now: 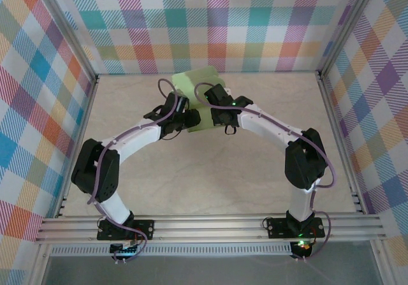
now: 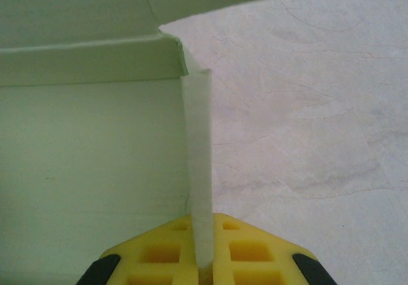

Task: Fold the paper box

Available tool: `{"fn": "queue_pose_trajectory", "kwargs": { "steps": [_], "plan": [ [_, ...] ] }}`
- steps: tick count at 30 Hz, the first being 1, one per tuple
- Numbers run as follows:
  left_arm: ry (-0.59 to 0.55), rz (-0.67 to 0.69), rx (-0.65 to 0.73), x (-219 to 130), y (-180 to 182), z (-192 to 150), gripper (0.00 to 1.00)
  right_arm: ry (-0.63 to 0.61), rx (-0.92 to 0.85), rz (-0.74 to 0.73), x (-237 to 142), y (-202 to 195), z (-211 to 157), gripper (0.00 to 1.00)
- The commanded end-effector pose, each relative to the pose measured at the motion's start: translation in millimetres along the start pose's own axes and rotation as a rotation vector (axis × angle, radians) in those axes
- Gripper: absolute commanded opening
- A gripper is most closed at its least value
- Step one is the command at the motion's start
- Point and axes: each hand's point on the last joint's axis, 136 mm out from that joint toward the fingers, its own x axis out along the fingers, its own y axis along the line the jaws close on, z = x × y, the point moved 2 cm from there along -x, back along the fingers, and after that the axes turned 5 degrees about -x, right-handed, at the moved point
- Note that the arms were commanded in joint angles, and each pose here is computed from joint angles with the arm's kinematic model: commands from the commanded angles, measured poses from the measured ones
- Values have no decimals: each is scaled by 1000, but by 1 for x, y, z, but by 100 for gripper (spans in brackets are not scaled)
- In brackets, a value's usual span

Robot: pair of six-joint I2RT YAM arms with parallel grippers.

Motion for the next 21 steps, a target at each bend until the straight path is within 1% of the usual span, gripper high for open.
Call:
{"fn": "queue_pose_trajectory", "kwargs": {
  "steps": [1,2,7,8,15,17,21],
  "plan": [
    [-29,11,12,-14,-1,6,64,-20,27,10,0,0,9,0],
    [-31,14,11,-14,0,6,66,-19,31,8,0,-1,9,0],
    [-40,26,7,-17,6,4,96,-4,45,-7,4,-7,5,0],
    [-46,28,7,-19,6,6,100,-2,49,-10,4,-9,5,0],
    [-100,20,11,-32,8,11,100,47,112,1,17,-24,-5,0],
    [-128,18,17,-38,9,13,100,68,130,19,23,-25,-10,0],
    [-201,60,31,-53,23,17,100,121,150,18,41,-27,-24,0]
  ]
}}
